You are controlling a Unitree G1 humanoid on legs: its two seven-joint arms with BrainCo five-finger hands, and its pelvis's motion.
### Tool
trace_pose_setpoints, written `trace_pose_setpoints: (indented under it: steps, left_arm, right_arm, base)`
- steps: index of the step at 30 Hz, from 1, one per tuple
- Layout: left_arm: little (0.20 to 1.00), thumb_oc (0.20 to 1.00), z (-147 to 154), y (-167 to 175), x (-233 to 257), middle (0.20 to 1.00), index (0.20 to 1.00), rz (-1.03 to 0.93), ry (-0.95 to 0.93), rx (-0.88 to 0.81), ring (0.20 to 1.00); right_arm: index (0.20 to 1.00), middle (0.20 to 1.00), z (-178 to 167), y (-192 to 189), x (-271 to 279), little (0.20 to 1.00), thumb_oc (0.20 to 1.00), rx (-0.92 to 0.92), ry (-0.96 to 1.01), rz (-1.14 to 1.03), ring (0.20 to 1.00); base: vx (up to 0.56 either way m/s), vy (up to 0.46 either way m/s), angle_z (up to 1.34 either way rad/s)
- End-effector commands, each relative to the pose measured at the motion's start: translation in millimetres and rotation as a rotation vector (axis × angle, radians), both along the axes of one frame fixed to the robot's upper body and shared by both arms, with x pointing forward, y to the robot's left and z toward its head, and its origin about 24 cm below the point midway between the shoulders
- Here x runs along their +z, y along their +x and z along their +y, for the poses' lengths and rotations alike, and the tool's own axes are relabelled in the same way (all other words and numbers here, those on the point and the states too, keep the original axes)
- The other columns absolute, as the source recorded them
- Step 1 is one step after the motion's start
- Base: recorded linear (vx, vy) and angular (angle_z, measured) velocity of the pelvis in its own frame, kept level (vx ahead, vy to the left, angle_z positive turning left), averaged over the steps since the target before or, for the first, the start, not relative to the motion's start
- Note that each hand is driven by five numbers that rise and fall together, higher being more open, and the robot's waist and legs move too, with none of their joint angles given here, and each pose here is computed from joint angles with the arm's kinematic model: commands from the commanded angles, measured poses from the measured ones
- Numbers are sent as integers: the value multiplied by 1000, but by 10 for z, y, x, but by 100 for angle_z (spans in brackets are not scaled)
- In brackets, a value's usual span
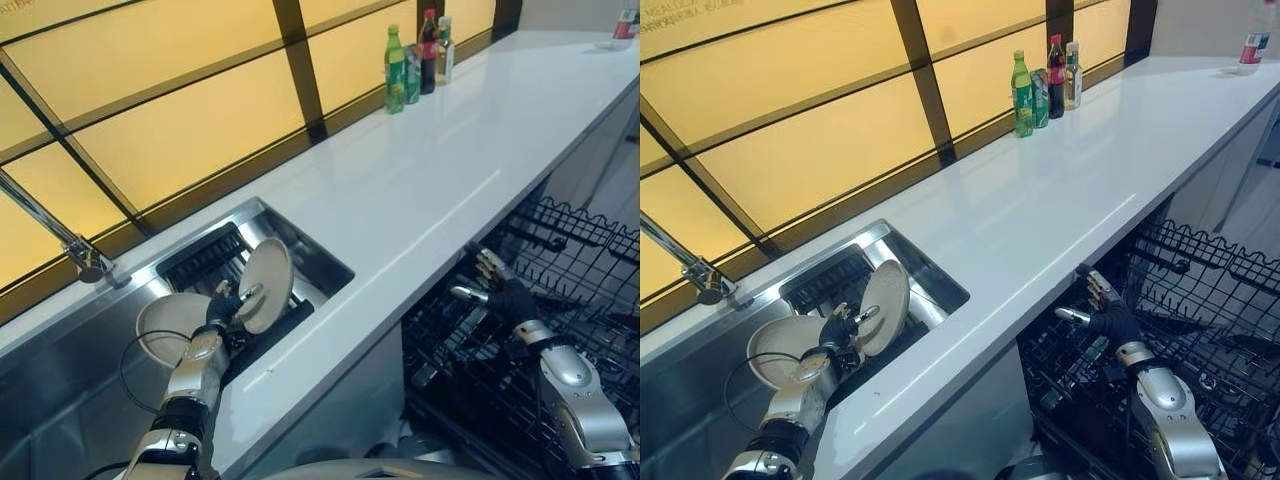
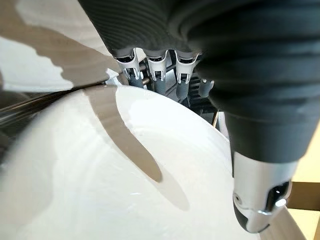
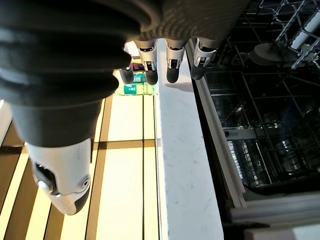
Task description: Pick up plates and place into dishwasher.
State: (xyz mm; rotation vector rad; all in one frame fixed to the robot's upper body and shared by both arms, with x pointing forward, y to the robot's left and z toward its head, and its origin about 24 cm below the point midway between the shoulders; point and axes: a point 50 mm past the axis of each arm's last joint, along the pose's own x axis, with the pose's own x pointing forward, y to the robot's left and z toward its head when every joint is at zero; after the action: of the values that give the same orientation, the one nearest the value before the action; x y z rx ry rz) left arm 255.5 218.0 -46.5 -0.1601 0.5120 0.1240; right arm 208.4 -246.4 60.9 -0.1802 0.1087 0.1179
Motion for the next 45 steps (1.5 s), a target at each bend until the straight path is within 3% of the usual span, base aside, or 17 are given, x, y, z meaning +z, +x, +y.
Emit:
trace_pose_setpoints:
  steps: [1,5,15,23,25,26,45]
  left_arm:
    - [1000,1000,-295,-685,-627,1000,1000,336,-128,-136,1000]
    - [1000,1000,-292,-597,-525,1000,1000,276,-101,-160,1000]
    - [1000,1000,-507,13,-5,1000,1000,45,-154,-143,1000]
    - [1000,1000,-732,109,85,1000,1000,21,-276,-175,1000]
    - [300,300,-771,103,88,300,300,22,-303,-182,300]
    - [200,200,-792,103,92,200,200,21,-317,-190,200]
    - [200,200,-1010,0,134,200,200,-10,-456,-269,200]
  right_arm:
    - [1000,1000,13,-28,225,1000,1000,27,-18,-109,1000]
    - [1000,1000,-53,-42,290,1000,1000,18,-29,-113,1000]
    - [1000,1000,71,283,762,1000,1000,48,-65,-331,1000]
    - [1000,1000,156,363,782,1000,1000,55,-104,-363,1000]
    - [1000,1000,162,367,768,1000,1000,53,-106,-360,1000]
    - [1000,1000,167,372,767,1000,1000,53,-106,-360,1000]
    - [1000,1000,174,363,690,1000,1000,49,-116,-341,1000]
  base:
    - [0,0,0]
    - [-62,21,-1]
    - [-314,70,-5]
    - [-16,56,5]
    - [43,15,-10]
    - [33,4,0]
    - [13,4,0]
